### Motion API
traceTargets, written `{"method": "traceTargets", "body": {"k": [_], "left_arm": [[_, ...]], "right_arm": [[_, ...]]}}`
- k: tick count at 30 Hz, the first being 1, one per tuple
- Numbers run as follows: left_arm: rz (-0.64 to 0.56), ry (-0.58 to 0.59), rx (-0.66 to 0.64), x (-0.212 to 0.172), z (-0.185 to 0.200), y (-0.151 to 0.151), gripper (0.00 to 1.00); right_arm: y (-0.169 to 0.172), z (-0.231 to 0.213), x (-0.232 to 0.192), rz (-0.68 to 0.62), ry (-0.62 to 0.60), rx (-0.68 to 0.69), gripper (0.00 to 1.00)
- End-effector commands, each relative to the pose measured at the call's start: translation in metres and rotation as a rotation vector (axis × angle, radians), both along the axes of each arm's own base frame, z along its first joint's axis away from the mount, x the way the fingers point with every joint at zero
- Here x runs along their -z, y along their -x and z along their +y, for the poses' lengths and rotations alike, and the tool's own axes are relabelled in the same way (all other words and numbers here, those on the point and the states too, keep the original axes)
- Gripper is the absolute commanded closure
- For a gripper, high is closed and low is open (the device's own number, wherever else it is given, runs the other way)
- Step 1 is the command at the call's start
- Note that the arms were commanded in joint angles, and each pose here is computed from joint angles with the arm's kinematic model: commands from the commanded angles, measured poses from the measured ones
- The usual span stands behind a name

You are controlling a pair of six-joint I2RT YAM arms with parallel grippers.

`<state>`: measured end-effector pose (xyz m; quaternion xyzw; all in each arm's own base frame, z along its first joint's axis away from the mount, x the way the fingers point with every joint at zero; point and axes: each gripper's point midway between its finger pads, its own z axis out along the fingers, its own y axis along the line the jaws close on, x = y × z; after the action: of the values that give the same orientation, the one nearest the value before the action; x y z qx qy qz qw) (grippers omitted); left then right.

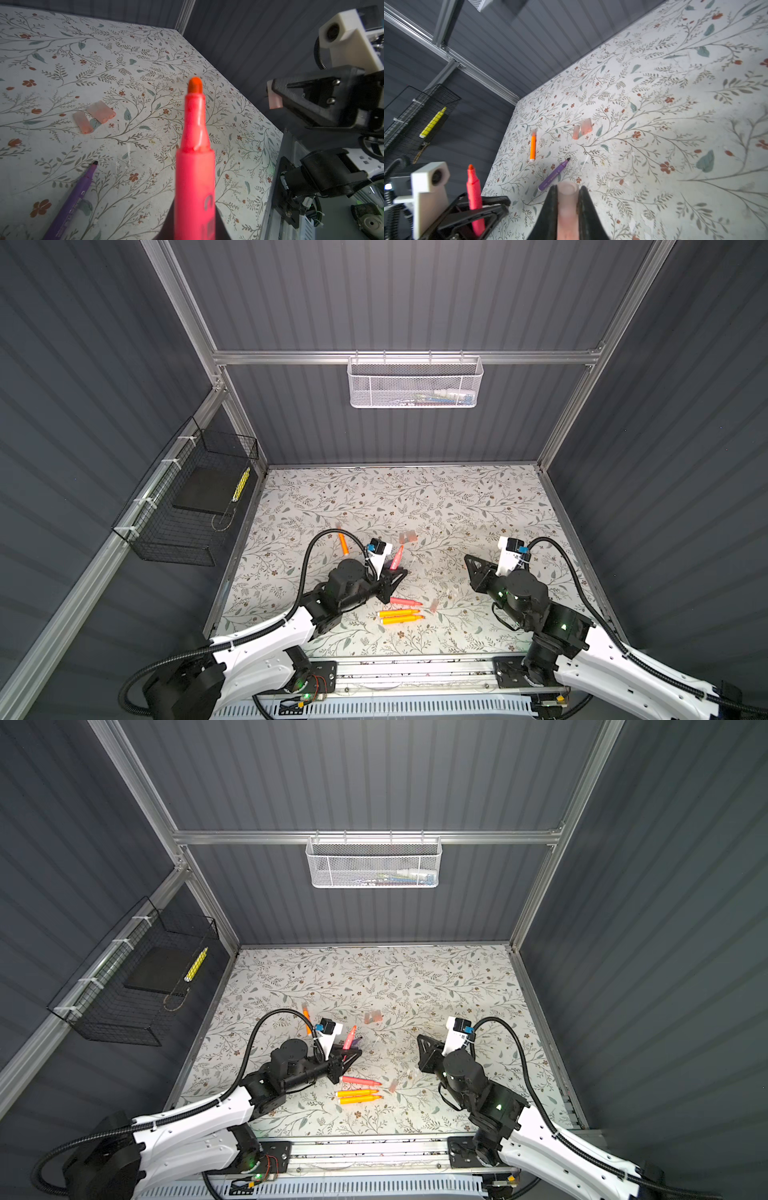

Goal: Insert the pens into the pen caps
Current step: 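Lift the pale pink cap with the right gripper toward the pink marker tip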

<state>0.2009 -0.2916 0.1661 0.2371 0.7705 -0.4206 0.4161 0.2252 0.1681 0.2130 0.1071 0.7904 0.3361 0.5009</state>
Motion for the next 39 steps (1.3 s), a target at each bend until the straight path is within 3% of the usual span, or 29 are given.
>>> {"method": "traceTargets", "body": {"k": [1,22,39], "left_arm": [[-0.04,0.131,0.071,-0.04,-0.02,0.002,1.0],[-0.02,0.167,0.134,-0.037,-0.04,0.001,1.0],[-0.001,0.171,0.119,-0.032,-0.044,-0.004,1.0]], "right_arm": [[-0.009,0.008,-0.037,-0.104,-0.039,-0.004,0.98],[-0.026,0.059,-0.076,-0.208,-0.166,-0.124,0.99],[-0.034,0.104,-0.063,-0.15,-0.207,-0.25,1.0]]}}
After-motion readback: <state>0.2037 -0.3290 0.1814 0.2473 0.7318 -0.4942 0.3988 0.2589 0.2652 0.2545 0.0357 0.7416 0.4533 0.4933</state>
